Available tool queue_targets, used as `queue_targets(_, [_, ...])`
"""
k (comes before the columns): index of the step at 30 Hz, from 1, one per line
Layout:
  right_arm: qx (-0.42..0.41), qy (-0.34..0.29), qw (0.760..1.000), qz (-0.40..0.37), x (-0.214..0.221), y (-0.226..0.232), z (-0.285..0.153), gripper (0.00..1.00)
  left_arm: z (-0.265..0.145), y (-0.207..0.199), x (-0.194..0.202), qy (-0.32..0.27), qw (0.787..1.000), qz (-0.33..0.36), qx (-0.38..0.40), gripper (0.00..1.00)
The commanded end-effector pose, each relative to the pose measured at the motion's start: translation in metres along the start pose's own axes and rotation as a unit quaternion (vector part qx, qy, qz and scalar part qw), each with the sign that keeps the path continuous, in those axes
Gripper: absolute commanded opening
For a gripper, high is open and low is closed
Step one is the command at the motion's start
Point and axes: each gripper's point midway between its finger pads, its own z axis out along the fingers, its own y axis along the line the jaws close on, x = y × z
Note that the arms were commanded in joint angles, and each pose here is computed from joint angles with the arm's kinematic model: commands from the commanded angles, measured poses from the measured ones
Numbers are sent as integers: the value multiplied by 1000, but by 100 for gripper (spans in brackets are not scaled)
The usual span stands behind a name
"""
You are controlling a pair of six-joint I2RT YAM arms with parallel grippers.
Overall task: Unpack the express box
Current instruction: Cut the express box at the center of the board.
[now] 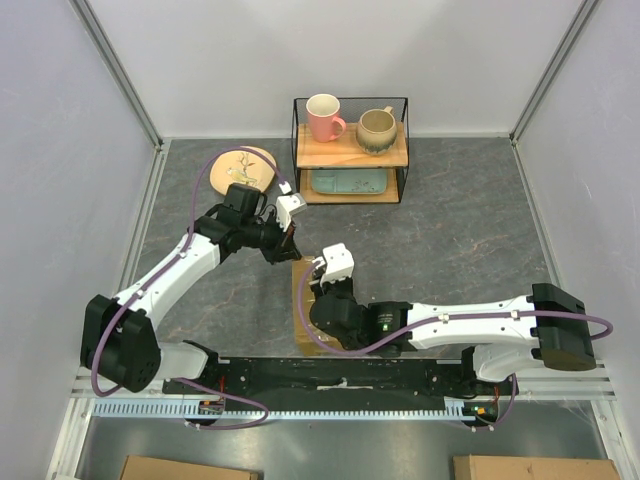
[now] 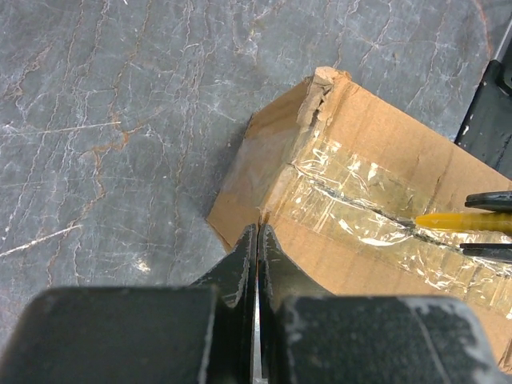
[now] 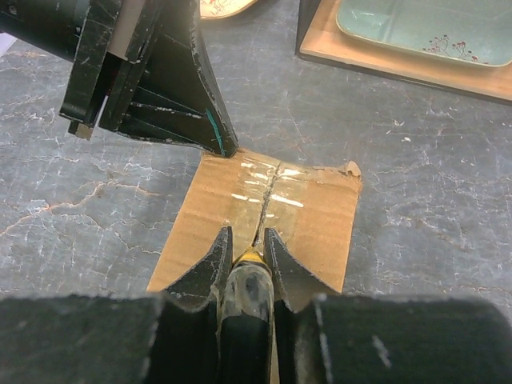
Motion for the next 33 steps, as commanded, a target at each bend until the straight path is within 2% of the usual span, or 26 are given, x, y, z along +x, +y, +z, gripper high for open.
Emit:
queue_targets(1, [-21, 35, 999, -29, 15, 5, -22, 0, -7, 46, 31, 52, 992, -7, -113, 2])
queue_targets(7, [-9, 30, 999, -38, 18, 4, -17, 0, -12, 37, 19, 42, 995, -4, -95, 2])
queue_targets(8, [-8, 30, 999, -38, 18, 4, -16, 0, -13, 38, 16, 41, 995, -1, -96, 4])
queue_targets(10, [-8, 31, 999, -36, 18, 4, -15, 0, -16, 36, 8, 36, 995, 2, -92, 15])
queue_targets(11, [-8, 31, 999, -33, 19, 4, -15, 0, -16, 32, 3, 30, 996, 3, -82, 27])
queue_targets(14, [-7, 32, 999, -29, 20, 3, -13, 0, -17, 21, -15, 8, 999, 5, -51, 39])
queue_targets(17, [-9, 33, 999, -28, 21, 3, -13, 0, -18, 13, -35, -15, 1000, 10, -21, 48])
queue_targets(26, [-19, 29, 999, -32, 20, 10, -10, 0, 1, -6, -68, -38, 996, 38, 72, 53])
queue_targets(33, [-34, 25, 998, -38, 14, 21, -6, 0, 32, -28, -50, -10, 984, 91, 154, 53])
